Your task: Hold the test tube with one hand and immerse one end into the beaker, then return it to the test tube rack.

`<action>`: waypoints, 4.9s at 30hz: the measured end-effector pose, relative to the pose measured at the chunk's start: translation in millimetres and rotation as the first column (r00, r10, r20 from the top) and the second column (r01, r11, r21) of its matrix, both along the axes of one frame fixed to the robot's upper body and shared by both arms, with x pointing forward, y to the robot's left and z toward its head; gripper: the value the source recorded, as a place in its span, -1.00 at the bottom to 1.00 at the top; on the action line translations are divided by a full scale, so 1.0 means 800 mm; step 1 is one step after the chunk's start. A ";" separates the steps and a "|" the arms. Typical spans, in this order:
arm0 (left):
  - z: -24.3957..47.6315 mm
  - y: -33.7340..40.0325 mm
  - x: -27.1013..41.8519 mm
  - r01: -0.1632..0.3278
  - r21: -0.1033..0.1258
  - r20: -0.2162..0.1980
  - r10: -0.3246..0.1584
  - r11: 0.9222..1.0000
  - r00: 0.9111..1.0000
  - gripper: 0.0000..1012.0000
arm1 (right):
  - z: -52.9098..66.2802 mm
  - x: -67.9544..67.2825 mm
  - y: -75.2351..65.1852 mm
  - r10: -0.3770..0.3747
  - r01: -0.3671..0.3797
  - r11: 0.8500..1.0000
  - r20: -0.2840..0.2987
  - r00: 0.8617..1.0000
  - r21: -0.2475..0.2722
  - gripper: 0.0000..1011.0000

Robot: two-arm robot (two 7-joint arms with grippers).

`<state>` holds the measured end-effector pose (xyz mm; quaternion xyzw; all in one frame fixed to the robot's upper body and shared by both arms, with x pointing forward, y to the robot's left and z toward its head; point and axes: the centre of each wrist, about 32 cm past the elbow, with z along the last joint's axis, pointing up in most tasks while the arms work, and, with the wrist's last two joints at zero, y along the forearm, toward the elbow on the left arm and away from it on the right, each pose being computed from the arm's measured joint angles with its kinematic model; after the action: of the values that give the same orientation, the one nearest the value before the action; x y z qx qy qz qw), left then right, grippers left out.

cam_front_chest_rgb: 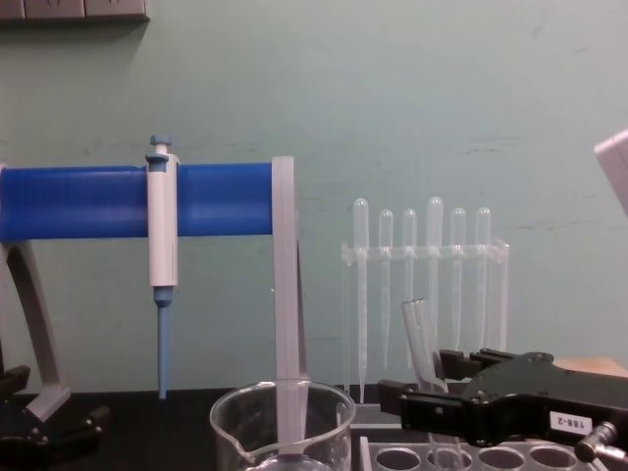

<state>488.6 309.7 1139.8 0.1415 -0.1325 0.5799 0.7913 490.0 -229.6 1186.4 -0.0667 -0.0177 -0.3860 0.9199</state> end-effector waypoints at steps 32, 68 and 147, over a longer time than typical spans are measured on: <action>0.0000 0.0000 0.0000 0.000 0.000 0.000 0.000 1.000 1.000 0.98 | 0.031 -0.018 0.003 0.005 -0.013 0.991 0.060 0.998 0.131 -0.55; 0.0000 0.0000 0.0000 0.000 0.000 0.000 0.000 1.000 1.000 0.98 | 0.056 -0.030 -0.004 -0.035 0.009 0.982 0.136 0.990 0.190 -0.55; 0.0000 0.0000 0.0000 0.000 0.000 0.000 0.000 1.000 1.000 0.98 | 0.056 -0.029 -0.004 -0.035 0.009 0.982 0.134 0.990 0.190 -0.55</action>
<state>488.6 309.6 1139.8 0.1415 -0.1325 0.5799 0.7913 466.5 -233.0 1230.8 0.0473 -0.0435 -0.3997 0.9144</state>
